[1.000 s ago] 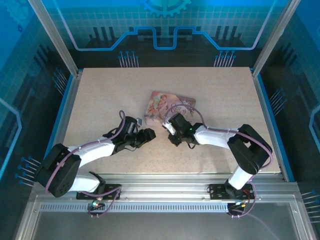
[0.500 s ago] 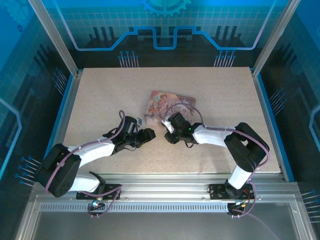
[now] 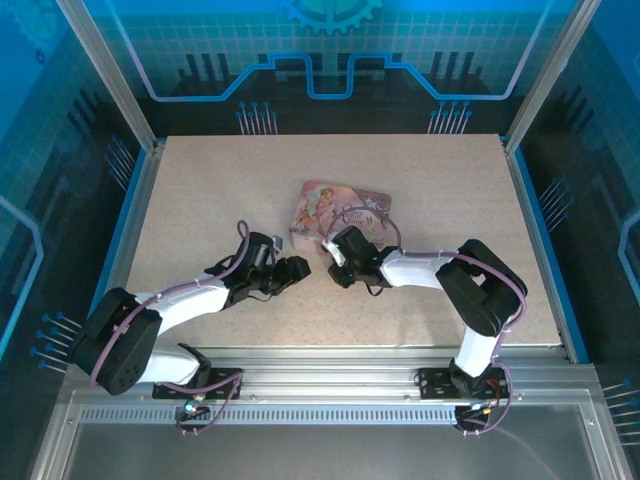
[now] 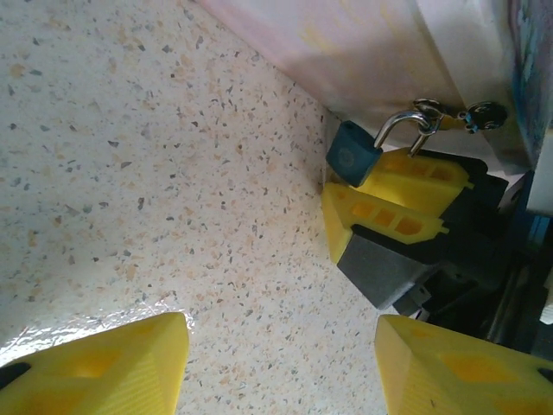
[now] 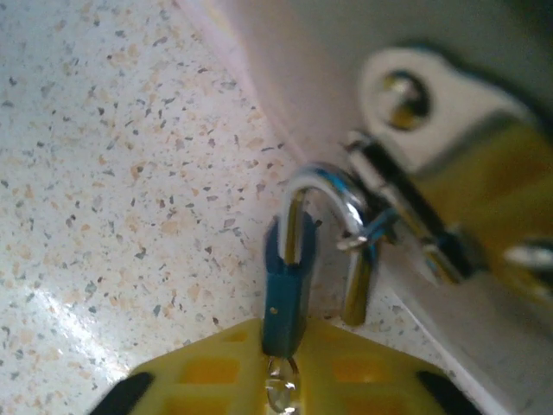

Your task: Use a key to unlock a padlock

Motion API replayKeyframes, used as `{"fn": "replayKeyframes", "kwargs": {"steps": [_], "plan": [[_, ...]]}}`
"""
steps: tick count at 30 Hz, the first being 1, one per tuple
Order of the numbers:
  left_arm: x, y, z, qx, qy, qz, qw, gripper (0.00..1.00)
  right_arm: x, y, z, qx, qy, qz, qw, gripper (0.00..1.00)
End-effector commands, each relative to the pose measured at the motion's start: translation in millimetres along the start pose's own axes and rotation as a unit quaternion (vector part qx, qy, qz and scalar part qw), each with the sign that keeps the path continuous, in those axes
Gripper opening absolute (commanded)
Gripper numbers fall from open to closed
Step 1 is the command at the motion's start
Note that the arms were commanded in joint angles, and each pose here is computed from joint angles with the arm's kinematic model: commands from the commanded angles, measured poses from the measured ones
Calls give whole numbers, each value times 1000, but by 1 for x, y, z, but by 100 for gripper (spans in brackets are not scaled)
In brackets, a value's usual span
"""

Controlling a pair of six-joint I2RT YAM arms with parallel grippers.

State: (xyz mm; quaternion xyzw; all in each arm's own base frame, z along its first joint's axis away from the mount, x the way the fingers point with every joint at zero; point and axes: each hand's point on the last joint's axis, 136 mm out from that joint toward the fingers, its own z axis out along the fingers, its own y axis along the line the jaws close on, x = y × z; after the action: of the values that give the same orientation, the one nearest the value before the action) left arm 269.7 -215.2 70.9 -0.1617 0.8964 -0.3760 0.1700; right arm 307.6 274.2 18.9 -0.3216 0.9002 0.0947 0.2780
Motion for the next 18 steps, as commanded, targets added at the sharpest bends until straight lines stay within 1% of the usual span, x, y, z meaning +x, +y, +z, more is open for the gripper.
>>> {"fn": "replayKeyframes", "kwargs": {"steps": [1,2,9,13,18], "plan": [[2,8,-4,-6,1,-10,1000,60,-3,2,-2,-2,-2,-11,1000,4],[2,8,-4,-6,0,-10,1000,60,-2,2,-4,-2,0,-17,1000,0],[1,8,-3,-4,-1,-11,1000,60,-2,2,-26,5,2,-58,998,0],[2,8,-2,-2,1,-11,1000,60,-3,0,-37,22,11,-102,994,0],[2,8,-1,1,2,-11,1000,60,-6,4,-38,17,20,-130,991,0]]}}
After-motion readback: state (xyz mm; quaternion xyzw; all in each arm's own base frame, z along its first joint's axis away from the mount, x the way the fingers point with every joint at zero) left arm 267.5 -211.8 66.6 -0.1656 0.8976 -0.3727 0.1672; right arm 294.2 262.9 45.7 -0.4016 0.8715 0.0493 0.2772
